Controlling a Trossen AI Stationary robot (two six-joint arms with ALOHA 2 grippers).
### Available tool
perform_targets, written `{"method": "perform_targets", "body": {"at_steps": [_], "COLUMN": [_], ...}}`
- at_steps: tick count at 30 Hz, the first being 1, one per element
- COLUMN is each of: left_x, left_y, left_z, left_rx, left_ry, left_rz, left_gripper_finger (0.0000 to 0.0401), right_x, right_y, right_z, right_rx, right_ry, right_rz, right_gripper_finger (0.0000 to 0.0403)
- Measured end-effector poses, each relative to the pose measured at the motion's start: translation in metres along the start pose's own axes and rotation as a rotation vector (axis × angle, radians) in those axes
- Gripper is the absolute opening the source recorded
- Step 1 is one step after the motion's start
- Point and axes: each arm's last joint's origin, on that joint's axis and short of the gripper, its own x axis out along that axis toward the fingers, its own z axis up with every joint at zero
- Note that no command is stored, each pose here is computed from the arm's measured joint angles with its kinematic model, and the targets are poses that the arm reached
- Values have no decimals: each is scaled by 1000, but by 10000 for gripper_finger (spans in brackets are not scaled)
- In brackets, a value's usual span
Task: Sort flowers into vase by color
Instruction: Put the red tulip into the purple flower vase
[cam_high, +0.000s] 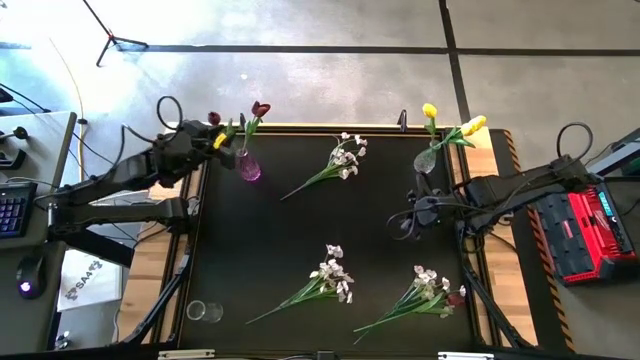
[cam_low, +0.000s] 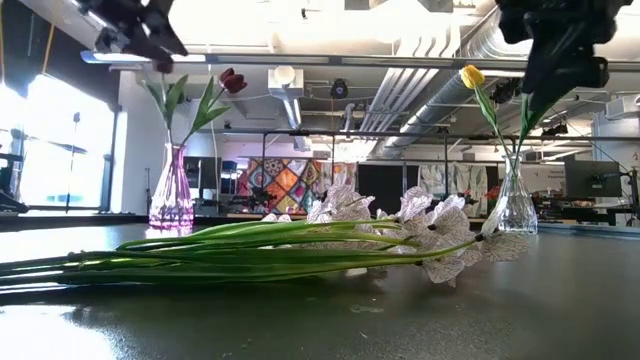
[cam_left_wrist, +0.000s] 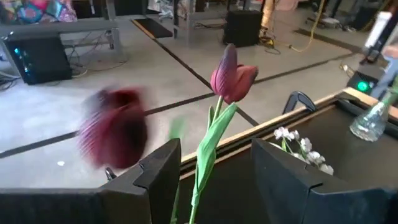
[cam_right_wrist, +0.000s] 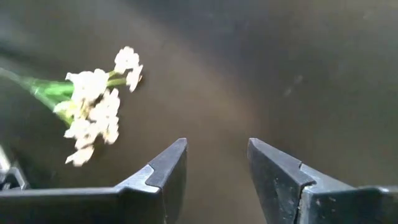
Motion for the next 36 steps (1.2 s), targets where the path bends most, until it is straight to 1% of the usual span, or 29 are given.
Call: {"method": "perform_targets", "body": {"at_steps": [3,5,10,12,16,19,21,23,26,28,30,34,36], "left_x": [-10,-16,-25,-26,-28,-31,-33,-37,-42,-44,-46,-50,-52], "left_y": [1,1,-6,-9,-16,-18,-18,-17,-14,-10,-8,-7,-7], "left_z": [10,15,22,22,26,34,39,45,51,53,56,63,67], "left_rx": [21,13,11,35,108,149,172,189,225,270,311,308,302], "left_ry": [27,39,43,47,39,16,1,-12,-14,-4,2,-4,-9], "left_rz": [-43,-86,-195,-220,-243,-252,-260,-267,-264,-228,-205,-234,-249], "left_gripper_finger": [184,184,184,184,184,184,184,184,184,184,184,184,184], "right_x": [1,4,9,9,9,9,13,18,25,30,34,38,40], "right_y": [5,9,21,26,38,49,55,61,68,73,74,73,71], "right_z": [-7,-12,-28,-36,-58,-81,-99,-117,-140,-151,-159,-174,-180], "right_rx": [-11,-16,-62,-109,-254,-374,-440,-480,-493,-475,-453,-429,-442], "right_ry": [28,45,121,170,273,369,453,529,592,609,634,671,677], "right_rz": [8,4,11,31,105,149,156,149,137,127,94,39,8], "right_gripper_finger": [158,158,158,158,158,158,158,158,158,158,158,158,158]}}
